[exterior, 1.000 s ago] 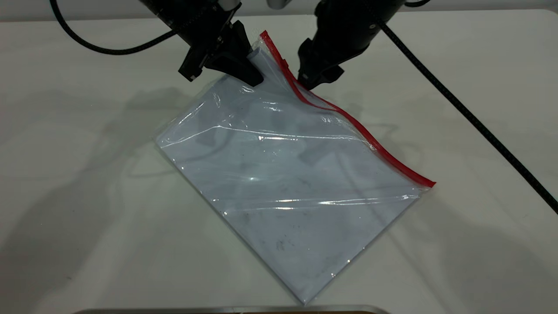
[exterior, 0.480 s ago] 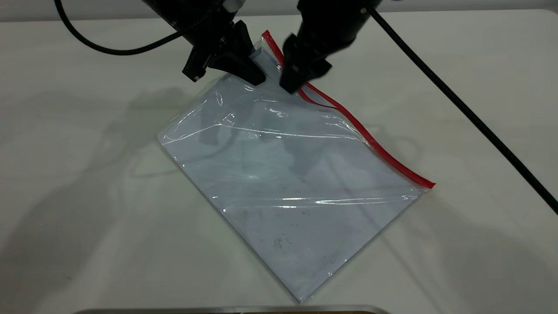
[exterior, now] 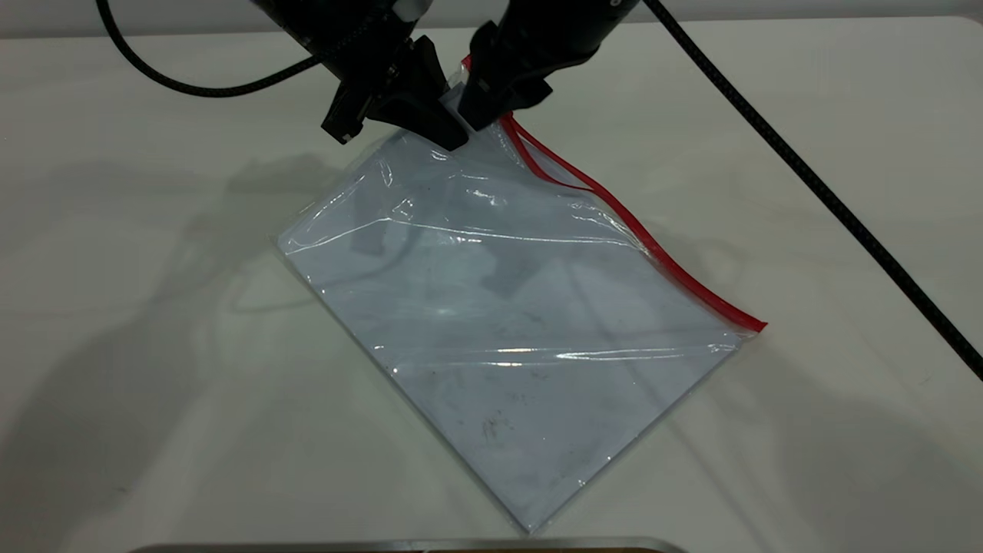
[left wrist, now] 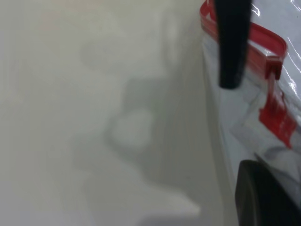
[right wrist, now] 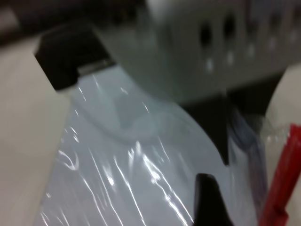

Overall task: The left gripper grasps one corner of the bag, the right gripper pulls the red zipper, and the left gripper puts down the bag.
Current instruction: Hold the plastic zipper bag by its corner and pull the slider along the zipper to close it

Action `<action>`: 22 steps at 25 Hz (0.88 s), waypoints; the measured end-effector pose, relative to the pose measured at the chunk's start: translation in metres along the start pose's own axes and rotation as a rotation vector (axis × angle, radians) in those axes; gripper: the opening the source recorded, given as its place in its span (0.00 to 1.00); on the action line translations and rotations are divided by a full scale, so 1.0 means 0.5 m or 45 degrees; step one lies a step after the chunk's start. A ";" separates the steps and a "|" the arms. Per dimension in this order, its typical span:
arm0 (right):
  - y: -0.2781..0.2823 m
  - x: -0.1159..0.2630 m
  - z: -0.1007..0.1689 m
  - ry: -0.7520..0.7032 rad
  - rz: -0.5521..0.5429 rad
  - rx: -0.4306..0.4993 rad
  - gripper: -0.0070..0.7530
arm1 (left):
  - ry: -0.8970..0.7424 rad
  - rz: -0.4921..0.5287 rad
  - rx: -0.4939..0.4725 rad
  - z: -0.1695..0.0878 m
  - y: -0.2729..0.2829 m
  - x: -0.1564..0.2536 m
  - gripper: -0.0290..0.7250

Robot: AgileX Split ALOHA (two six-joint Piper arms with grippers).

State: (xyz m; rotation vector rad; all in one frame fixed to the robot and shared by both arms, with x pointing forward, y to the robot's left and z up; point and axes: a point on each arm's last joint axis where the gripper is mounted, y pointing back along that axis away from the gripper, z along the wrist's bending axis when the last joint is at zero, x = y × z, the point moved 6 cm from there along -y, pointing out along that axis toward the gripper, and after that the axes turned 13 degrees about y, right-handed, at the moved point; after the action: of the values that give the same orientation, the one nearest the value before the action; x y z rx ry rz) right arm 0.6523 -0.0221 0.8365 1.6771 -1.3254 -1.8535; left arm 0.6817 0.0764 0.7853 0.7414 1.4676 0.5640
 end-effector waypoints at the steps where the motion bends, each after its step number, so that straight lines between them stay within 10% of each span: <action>1: 0.000 -0.003 0.001 -0.012 -0.011 -0.005 0.63 | 0.000 0.000 0.000 0.000 0.000 0.000 0.11; 11: 0.000 -0.007 0.001 -0.035 -0.031 -0.007 0.35 | 0.007 0.000 0.001 0.000 0.000 0.000 0.11; 22: -0.008 0.002 -0.002 -0.048 -0.021 -0.002 0.38 | 0.015 0.000 0.001 0.000 0.000 0.000 0.11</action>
State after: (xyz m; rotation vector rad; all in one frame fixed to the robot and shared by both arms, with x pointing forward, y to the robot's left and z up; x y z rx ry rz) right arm 0.6543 -0.0213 0.8329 1.6651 -1.3287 -1.9041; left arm 0.6815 0.0762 0.7854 0.7399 1.4788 0.5682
